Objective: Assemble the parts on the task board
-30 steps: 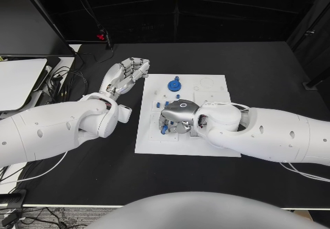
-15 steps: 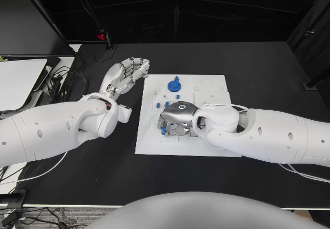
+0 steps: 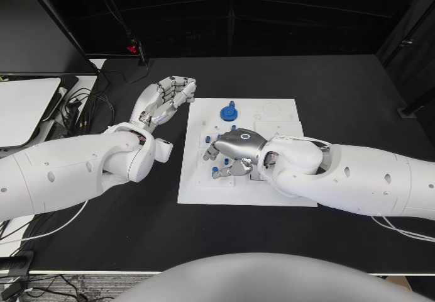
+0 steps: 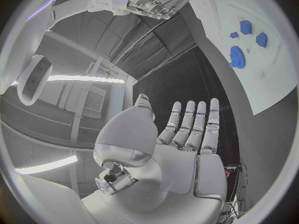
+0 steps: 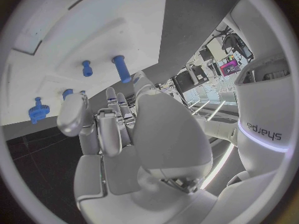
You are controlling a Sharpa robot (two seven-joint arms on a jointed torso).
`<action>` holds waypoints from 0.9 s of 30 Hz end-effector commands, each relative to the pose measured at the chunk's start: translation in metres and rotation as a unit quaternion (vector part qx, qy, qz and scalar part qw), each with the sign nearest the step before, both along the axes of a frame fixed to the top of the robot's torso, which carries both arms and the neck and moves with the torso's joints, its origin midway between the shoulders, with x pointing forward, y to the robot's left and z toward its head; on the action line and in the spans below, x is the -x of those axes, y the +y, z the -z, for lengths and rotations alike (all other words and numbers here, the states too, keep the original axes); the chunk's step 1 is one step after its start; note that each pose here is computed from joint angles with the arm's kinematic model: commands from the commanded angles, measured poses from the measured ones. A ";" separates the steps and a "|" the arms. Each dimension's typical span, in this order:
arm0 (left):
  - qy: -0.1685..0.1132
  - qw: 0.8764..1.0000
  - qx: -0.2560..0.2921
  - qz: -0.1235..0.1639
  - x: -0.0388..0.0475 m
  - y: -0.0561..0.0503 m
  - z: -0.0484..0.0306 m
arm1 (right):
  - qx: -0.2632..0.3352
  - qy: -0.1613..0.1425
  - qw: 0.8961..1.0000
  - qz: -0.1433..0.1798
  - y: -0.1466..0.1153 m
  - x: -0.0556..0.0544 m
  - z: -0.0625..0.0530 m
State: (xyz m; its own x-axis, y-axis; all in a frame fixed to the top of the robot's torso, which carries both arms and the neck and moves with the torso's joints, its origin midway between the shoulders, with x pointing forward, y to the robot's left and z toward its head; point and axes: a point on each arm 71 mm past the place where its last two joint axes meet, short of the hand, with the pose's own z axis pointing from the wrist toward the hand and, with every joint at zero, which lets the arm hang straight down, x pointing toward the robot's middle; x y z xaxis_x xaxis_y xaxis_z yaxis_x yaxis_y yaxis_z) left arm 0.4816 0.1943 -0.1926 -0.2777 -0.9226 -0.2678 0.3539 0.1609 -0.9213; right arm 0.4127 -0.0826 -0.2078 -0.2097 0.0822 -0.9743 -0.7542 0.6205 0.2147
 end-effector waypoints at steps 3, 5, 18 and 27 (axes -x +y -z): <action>-0.040 0.999 0.013 0.012 0.0019 -0.001 -0.0064 | -0.183 0.030 0.982 0.041 -0.023 -0.001 -0.019; -0.040 0.999 0.012 0.011 0.0013 0.000 -0.0062 | -0.216 0.074 0.971 0.068 -0.040 -0.002 -0.020; -0.025 0.999 0.028 0.005 -0.0029 -0.005 -0.0037 | -0.275 0.256 0.910 0.179 -0.136 0.004 -0.034; -0.024 0.999 0.031 0.003 -0.0041 -0.008 -0.0034 | -0.218 0.246 0.915 0.235 -0.171 0.015 -0.034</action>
